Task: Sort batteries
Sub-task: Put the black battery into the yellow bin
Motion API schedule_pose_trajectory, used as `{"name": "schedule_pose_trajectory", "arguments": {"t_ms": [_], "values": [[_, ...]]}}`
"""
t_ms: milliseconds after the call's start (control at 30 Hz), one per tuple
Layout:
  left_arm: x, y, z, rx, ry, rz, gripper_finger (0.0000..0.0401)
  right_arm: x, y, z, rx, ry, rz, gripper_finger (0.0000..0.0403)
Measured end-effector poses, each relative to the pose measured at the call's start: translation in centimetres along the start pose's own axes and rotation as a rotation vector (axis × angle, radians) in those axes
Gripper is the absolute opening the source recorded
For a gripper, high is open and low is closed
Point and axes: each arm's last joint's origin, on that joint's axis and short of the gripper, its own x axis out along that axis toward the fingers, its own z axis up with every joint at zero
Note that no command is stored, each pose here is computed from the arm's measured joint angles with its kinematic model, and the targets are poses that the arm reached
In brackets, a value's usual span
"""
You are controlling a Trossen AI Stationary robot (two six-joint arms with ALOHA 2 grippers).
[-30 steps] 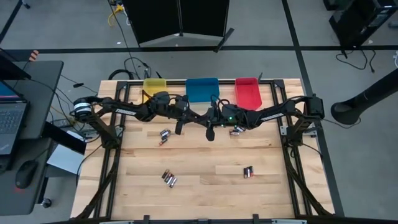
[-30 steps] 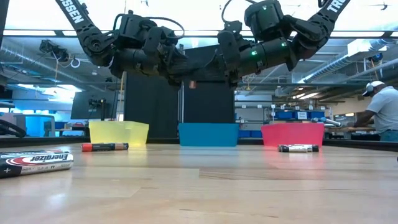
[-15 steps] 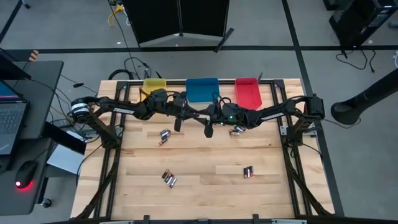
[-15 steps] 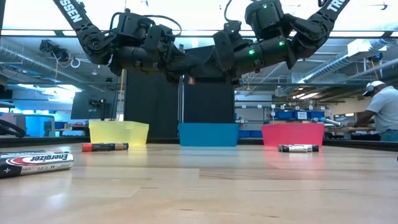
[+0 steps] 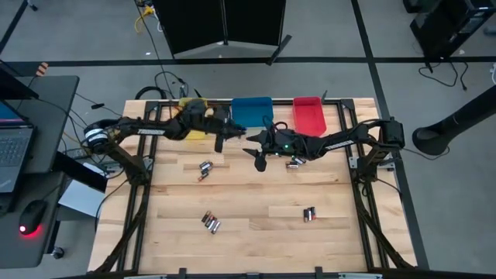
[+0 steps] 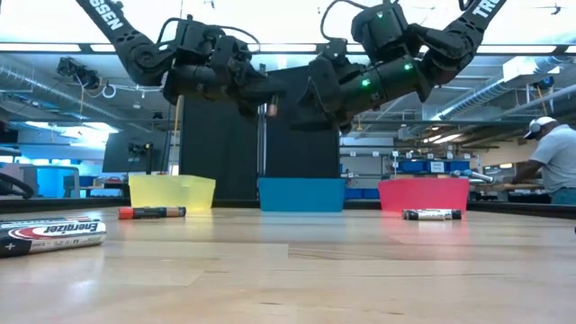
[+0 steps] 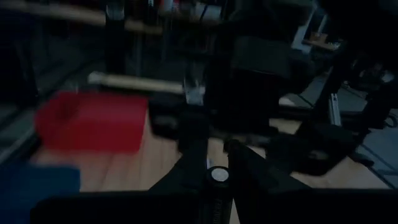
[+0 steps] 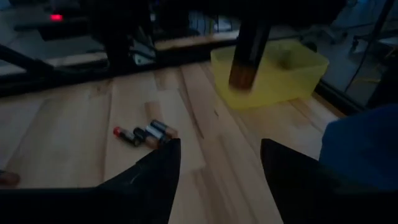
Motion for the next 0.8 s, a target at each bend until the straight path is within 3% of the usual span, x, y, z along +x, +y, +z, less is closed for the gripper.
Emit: {"name": "schedule_pose_trajectory", "arguments": {"t_ms": [200,500,633,800], "values": [[-2.4,2.8,2.1,-0.100,0.215,0.156,0.0053,0.0,-0.1,-0.8,-0.010,0.088,-0.011,0.0222],[-6.2,4.3,1.3,-0.312,0.684,0.619,0.0053,-0.3,-0.3,-2.5,-0.030,0.263,-0.028,0.0212],[-8.2,5.2,0.7,-0.392,0.761,0.761,0.0053,-0.5,-0.4,-2.9,-0.035,0.305,-0.032,0.0214],[-10.0,7.4,-0.4,-0.492,0.784,0.841,0.0053,-0.5,-0.3,-3.1,-0.038,0.324,-0.032,0.0211]]}}
